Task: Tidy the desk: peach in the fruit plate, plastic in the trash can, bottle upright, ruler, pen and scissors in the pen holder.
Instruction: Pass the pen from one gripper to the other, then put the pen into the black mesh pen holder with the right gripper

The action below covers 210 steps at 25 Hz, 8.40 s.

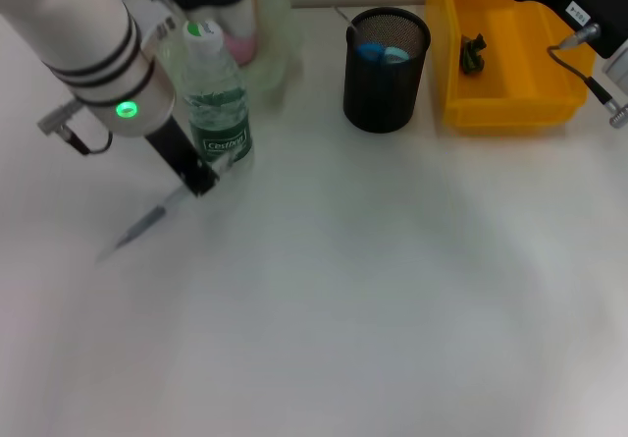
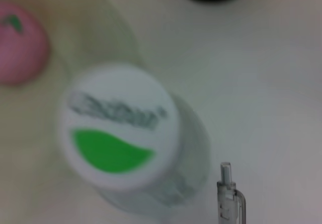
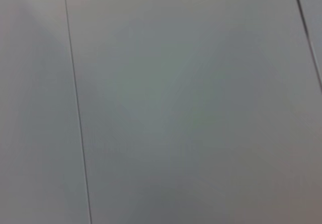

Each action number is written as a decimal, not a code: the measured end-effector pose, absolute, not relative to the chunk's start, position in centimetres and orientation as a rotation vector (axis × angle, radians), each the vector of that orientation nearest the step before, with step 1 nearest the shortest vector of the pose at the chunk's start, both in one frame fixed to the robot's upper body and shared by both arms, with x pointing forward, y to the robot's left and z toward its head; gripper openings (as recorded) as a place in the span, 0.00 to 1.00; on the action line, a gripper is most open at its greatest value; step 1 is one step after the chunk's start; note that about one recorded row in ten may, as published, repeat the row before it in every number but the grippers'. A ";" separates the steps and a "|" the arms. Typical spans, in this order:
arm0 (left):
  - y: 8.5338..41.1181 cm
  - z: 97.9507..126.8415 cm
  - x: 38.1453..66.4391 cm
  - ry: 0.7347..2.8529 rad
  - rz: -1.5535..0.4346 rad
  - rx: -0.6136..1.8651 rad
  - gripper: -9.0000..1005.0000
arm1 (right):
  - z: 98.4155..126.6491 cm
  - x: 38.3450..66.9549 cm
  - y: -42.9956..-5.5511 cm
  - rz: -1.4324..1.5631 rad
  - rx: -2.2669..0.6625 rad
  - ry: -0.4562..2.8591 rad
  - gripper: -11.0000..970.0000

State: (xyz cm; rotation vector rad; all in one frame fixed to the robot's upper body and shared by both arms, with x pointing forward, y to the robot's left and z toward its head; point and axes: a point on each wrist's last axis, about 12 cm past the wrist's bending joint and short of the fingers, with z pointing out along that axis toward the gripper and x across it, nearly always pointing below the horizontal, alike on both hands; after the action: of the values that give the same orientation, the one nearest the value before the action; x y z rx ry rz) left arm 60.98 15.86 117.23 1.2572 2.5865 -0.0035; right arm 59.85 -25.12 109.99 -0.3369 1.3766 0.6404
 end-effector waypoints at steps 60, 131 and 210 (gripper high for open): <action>23.8 122.0 51.8 1.414 -0.985 1.034 0.19 | 106.7 54.2 -26.7 0.766 -0.330 1.407 0.63; 21.5 115.4 53.6 1.323 -1.231 1.035 0.19 | 111.6 53.4 -21.2 1.183 -1.066 1.306 0.23; 22.3 110.1 51.0 1.364 -1.237 0.985 0.64 | 108.8 62.3 -22.1 0.555 -0.618 1.605 0.15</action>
State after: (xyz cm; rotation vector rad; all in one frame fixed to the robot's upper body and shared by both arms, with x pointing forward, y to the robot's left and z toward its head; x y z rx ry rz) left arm 51.04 22.31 110.07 0.9847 1.3641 -1.2375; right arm 62.31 -22.13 108.81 -0.6183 1.6053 0.5547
